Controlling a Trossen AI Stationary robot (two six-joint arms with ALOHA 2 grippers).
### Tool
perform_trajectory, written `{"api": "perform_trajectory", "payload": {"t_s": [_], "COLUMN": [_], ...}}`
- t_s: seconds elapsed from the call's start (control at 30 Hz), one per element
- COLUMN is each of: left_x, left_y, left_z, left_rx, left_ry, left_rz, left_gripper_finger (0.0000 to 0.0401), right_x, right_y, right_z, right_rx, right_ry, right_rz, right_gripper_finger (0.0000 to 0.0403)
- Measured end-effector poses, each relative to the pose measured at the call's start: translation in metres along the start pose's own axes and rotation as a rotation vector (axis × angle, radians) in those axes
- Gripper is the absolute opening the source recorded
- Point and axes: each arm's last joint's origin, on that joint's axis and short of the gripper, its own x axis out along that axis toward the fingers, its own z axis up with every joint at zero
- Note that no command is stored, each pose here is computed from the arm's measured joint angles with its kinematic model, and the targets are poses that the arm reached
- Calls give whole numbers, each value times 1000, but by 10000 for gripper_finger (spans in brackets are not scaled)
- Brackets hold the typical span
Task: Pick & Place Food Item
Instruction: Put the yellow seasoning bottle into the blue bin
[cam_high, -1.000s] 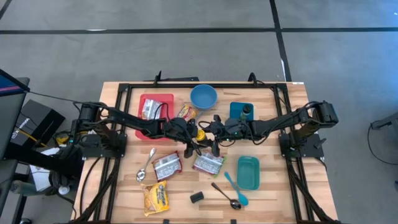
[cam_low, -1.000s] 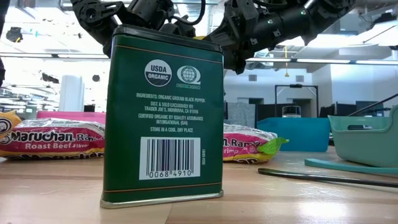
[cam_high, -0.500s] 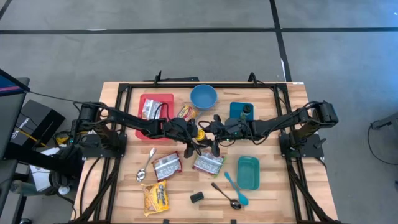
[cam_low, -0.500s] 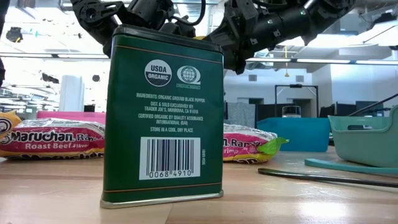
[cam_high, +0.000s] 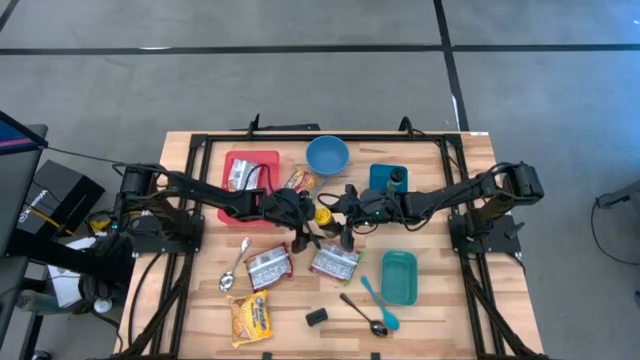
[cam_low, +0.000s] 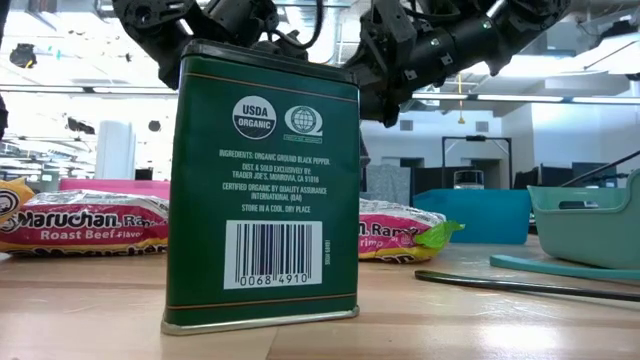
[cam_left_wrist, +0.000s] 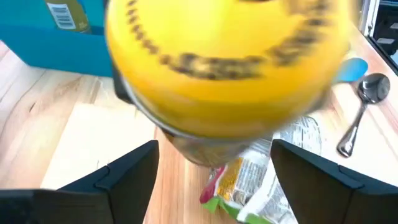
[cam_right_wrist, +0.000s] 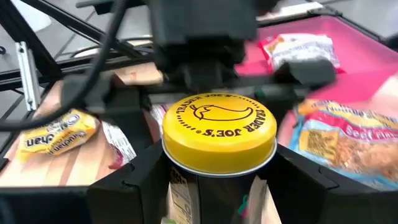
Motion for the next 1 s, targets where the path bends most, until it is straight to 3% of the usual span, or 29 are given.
{"api": "perform_trajectory", "payload": {"t_s": [0.4, 0.73, 1.0], "left_x": [-26, -35, -35], "left_y": [-2, -3, -3], "left_z": [1, 4, 4], "left_rx": [-3, -2, -2], "left_ry": [25, 6, 7], "left_rz": [0, -1, -1], "left_gripper_finger": [313, 304, 302], "right_x": [-5, -39, -73], "right_y": [-1, -2, -7], "right_z": [0, 17, 25], "right_rx": [-1, 4, -11], "right_ry": [30, 73, 106], "right_rz": [-9, -28, -213], "right_gripper_finger": [216, 216, 216]}}
